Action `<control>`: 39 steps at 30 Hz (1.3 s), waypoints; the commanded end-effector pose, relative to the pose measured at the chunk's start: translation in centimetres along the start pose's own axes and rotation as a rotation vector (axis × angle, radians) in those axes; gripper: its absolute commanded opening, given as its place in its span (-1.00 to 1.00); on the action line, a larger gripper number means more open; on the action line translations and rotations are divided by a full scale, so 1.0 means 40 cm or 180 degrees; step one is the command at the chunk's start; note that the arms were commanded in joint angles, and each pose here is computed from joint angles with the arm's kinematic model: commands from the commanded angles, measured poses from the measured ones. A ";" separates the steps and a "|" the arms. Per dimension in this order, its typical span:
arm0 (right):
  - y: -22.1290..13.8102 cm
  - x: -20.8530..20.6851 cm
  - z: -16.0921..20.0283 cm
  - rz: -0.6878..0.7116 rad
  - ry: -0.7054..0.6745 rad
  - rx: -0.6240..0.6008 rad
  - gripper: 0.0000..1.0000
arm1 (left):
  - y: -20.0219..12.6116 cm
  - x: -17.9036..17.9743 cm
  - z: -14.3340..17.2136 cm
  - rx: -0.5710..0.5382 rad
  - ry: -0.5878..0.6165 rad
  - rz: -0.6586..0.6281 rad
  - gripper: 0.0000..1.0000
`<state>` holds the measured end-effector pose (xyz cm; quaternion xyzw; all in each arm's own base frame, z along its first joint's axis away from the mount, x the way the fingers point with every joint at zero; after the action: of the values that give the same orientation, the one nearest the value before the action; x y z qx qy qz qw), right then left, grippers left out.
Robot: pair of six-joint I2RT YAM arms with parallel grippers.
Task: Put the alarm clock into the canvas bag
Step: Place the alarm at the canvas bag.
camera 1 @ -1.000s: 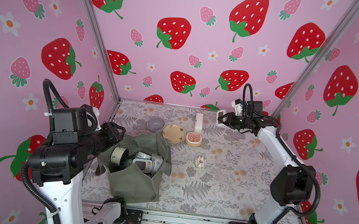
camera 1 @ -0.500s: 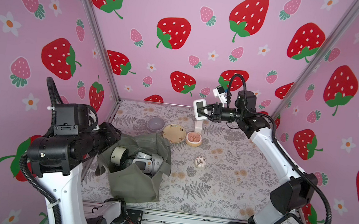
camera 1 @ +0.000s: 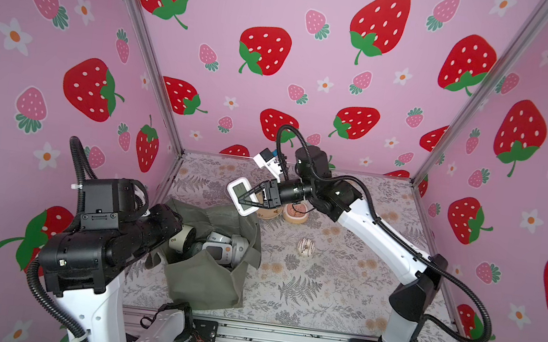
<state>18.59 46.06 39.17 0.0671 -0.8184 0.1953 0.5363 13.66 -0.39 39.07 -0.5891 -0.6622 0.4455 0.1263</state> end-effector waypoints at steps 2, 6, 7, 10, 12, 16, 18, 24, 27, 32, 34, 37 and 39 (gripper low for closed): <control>0.036 -0.040 0.046 0.0580 -0.0327 0.0235 -0.39 | 0.019 -0.019 0.050 0.0220 -0.0189 0.0287 -0.03; 0.102 -0.061 0.069 0.0794 -0.0545 0.0355 -0.44 | 0.030 -0.024 0.052 0.0229 -0.0226 0.0369 -0.04; 0.118 -0.070 0.074 0.0872 -0.0623 0.0364 -0.44 | 0.027 -0.025 0.050 0.0213 -0.0216 0.0362 -0.05; 0.162 -0.082 0.098 0.1023 -0.0872 0.0399 -0.43 | 0.013 -0.026 0.036 0.0111 -0.0183 0.0336 -0.06; 0.189 -0.084 0.111 0.1118 -0.1106 0.0400 -0.43 | 0.004 -0.029 0.025 0.0043 -0.0155 0.0334 -0.07; 0.244 -0.090 0.135 0.1378 -0.1757 0.0400 -0.43 | 0.001 -0.024 0.008 0.0014 -0.0104 0.0243 -0.07; 0.269 -0.106 0.149 0.1480 -0.2018 0.0464 -0.43 | -0.002 -0.023 0.004 -0.0013 -0.0092 0.0218 -0.07; 0.328 -0.199 0.176 0.1648 -0.2155 0.0710 -0.43 | -0.004 -0.034 -0.023 -0.0215 -0.0081 0.0312 -0.09; 0.353 -0.225 0.195 0.1576 -0.2083 0.0833 -0.34 | 0.003 -0.036 -0.029 -0.0185 -0.0076 0.0319 -0.09; 0.386 -0.268 0.258 0.1417 -0.1828 0.1183 -0.10 | -0.007 -0.036 -0.031 -0.0198 -0.0011 0.0290 -0.09; 0.394 -0.287 0.280 0.1365 -0.1718 0.1314 -0.02 | -0.014 -0.034 -0.027 -0.0190 0.0024 0.0261 -0.09; 0.404 -0.310 0.303 0.1319 -0.1591 0.1453 0.02 | -0.022 -0.033 -0.026 -0.0178 0.0060 0.0236 -0.08; 0.408 -0.317 0.308 0.1310 -0.1550 0.1486 0.15 | -0.026 -0.032 -0.027 -0.0193 0.0067 0.0216 -0.08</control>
<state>9.35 55.17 20.16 0.0345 -0.8665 0.4400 0.2332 14.81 -1.11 40.43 -0.6217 -0.6458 0.4331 0.0941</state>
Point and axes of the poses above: each gripper's point midway between its finger pads, its own y axis out along the fingers, its own x axis along the line the jaws close on, z = x × y, the point moved 3 cm from there along -y, back along the fingers, and after that the axes turned 15 degrees about y, right-handed, at the moved point
